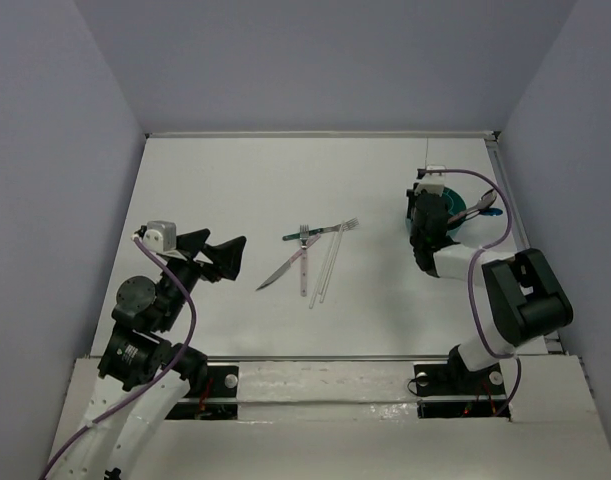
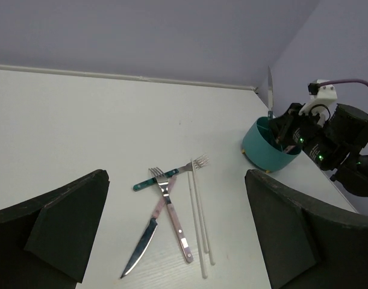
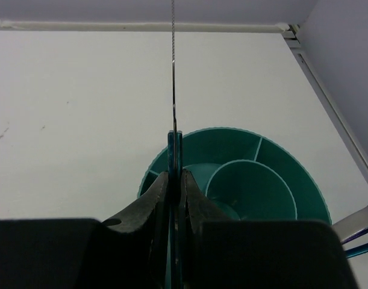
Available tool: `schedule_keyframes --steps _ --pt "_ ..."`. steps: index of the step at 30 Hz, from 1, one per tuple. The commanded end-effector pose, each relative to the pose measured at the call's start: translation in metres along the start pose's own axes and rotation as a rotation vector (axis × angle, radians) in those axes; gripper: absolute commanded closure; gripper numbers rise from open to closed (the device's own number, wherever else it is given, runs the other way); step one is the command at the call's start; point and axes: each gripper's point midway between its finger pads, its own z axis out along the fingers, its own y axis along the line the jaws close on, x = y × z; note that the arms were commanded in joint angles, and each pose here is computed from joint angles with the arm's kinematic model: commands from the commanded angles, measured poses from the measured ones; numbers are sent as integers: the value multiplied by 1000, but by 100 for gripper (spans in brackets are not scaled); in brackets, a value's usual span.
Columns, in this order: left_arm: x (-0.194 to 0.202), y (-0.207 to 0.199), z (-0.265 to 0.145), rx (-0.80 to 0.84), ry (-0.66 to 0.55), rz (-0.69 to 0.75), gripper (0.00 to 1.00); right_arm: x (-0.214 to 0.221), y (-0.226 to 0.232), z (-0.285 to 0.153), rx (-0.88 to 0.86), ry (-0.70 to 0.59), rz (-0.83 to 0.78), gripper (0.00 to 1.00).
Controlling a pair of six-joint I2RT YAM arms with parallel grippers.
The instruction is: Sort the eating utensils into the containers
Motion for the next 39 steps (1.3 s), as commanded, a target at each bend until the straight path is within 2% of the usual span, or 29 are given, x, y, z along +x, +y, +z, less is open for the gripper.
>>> schedule_keyframes --steps 1,4,9,11,12,13,17,20,23,24,26,27,29,32,33,34,35,39 --pt "-23 -12 -4 43 -69 9 1 -22 -15 -6 60 -25 51 85" --pt "-24 -12 -5 42 -76 9 1 -16 -19 -11 71 3 60 81" --pt "-24 -11 -7 40 -79 8 1 -16 -23 -16 80 18 74 66" --pt "-24 -11 -7 40 -79 8 1 -21 -23 -19 71 15 79 53" --pt "-24 -11 -7 38 -79 8 1 -24 -21 -19 56 12 82 52" --pt "-24 -11 -7 38 -79 8 1 -26 -20 -20 46 17 79 46" --pt "-25 -11 -7 37 -80 8 1 -51 -12 -28 -21 -16 153 43" --pt "-25 -10 -6 35 -79 7 1 -63 3 -38 -127 7 205 42" --pt "-24 -10 -5 31 -77 8 1 -70 36 -55 -273 76 247 42" --pt "-25 -9 -5 27 -79 6 1 -67 62 -69 -367 133 262 42" --pt "-24 -8 -5 21 -76 8 1 -60 92 -88 -449 182 275 37" --pt "-24 -8 -4 20 -75 8 1 -59 124 -112 -543 198 262 35" --pt "-23 -8 -4 19 -72 8 1 -39 150 -129 -577 275 238 31" --pt "-25 -2 -3 -15 -82 7 1 -31 190 -155 -651 348 235 30" --pt "-25 -1 -2 -18 -78 9 1 -16 199 -157 -650 388 207 30" --pt "-25 -1 -2 -18 -78 7 1 -21 213 -166 -683 390 203 30" --pt "-23 -1 -2 -18 -74 9 1 -6 221 -170 -679 427 165 30" --pt "-23 0 -2 -22 -73 9 1 4 239 -175 -688 493 125 33"
